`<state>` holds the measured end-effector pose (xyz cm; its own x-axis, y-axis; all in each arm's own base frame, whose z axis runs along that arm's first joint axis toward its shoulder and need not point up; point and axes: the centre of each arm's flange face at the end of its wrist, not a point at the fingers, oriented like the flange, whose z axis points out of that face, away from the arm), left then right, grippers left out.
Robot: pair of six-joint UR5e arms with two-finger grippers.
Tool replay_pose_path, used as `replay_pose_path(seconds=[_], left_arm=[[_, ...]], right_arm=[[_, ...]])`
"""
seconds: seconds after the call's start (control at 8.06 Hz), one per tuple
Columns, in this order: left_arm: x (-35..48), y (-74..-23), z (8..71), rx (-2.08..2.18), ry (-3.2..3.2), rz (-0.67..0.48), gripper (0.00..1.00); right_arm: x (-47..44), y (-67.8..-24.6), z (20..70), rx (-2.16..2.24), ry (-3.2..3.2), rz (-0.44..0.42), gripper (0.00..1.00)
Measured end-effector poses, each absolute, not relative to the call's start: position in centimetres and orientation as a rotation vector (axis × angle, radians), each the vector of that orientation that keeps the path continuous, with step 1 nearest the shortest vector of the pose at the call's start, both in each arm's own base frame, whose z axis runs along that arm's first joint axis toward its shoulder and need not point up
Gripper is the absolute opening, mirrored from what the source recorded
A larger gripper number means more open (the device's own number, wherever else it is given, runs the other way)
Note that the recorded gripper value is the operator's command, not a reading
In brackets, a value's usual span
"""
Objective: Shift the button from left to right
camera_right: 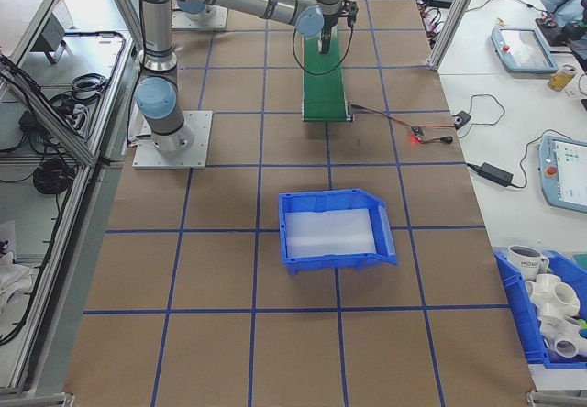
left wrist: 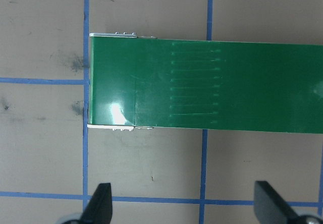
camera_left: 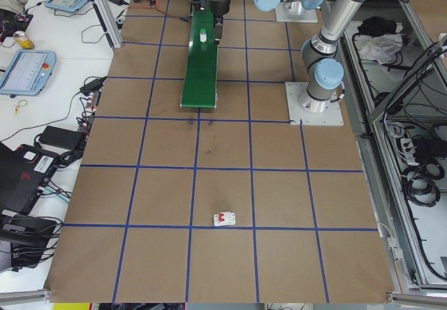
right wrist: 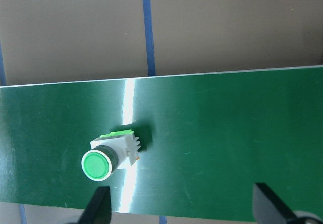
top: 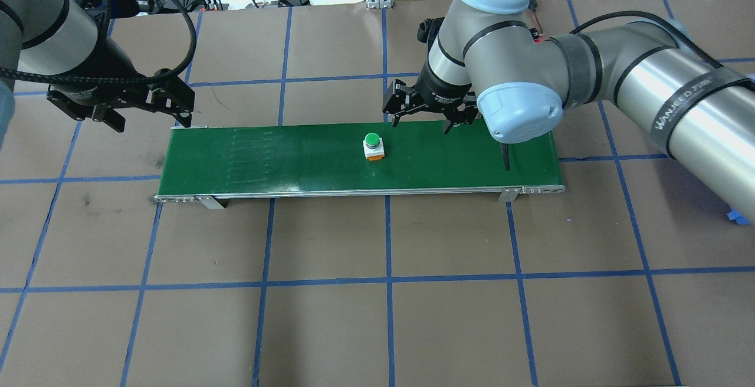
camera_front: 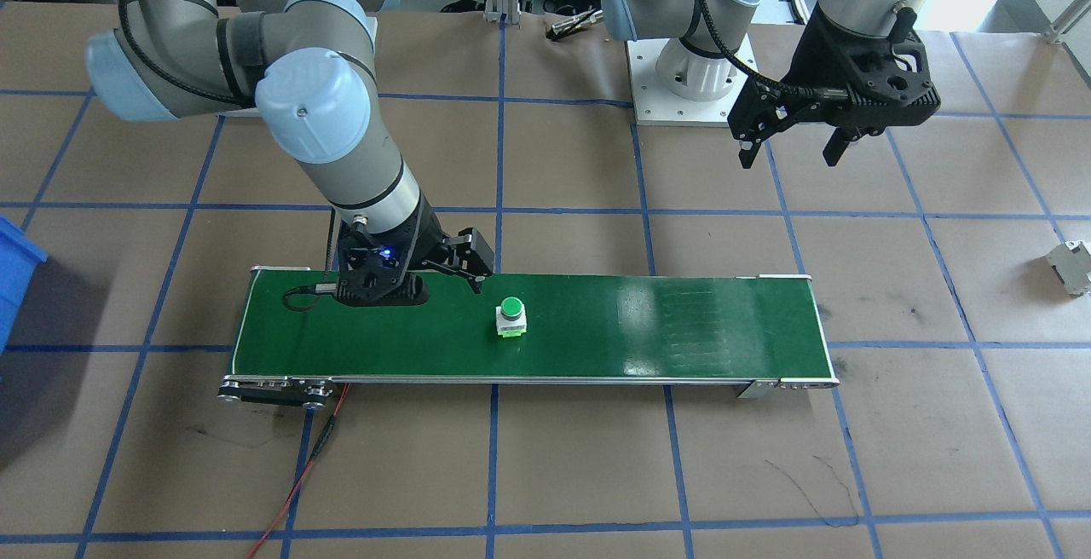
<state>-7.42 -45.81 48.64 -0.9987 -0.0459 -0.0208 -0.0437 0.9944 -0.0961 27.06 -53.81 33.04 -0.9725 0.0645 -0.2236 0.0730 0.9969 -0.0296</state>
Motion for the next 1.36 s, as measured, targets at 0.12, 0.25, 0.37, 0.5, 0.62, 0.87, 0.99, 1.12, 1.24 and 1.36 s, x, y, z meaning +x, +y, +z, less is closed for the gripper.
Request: replay_pose_path(seconds=[0.12,0.25,0.37,0.5,0.62,0.87,0.99,1.12,1.24,1.36], left_arm=[[-7.4,-45.8,48.6,-0.070,3.114,-0.147,1.00],[-7.4,-45.8,48.5,-0.070,3.114,-0.143,1.00],[-7.4,-45.8,48.5,-0.071,3.114,-0.142,1.00],[-7.4,-45.7,48.5,-0.071,3.113,-0.143,1.00],[-7.4,-45.7,48.5,-0.070,3.113,-0.142,1.00],[-7.4,-45.7,48.5,-0.070,3.113,-0.143,1.00],[-7.4,-45.7,48.5,-0.070,3.113,-0.141,1.00],[-7.4,-45.7,48.4,-0.070,3.113,-0.139,1.00],[-7.4,-45.7,48.3,-0.071,3.113,-0.136,1.00],[-7.4,-45.7,48.2,-0.072,3.113,-0.133,1.00]], right_arm=[[28.5,-53.5,32.3,0.069,2.941,-0.060,1.00],[29.2,-53.4,31.6,0.049,2.957,-0.065,1.00],[29.5,-53.5,31.1,0.038,2.967,-0.068,1.00],[29.6,-53.8,30.3,0.031,2.988,-0.075,1.00],[29.2,-54.2,29.2,0.008,3.042,-0.089,1.00],[28.6,-55.0,26.9,-0.048,3.127,-0.079,0.98],[28.5,-55.2,26.0,-0.059,3.140,-0.061,0.69],[28.5,-55.3,25.4,-0.070,3.147,-0.051,0.28],[28.2,-55.5,25.1,-0.116,3.157,-0.045,0.10],[27.5,-55.6,25.1,-0.150,3.171,-0.028,0.03]])
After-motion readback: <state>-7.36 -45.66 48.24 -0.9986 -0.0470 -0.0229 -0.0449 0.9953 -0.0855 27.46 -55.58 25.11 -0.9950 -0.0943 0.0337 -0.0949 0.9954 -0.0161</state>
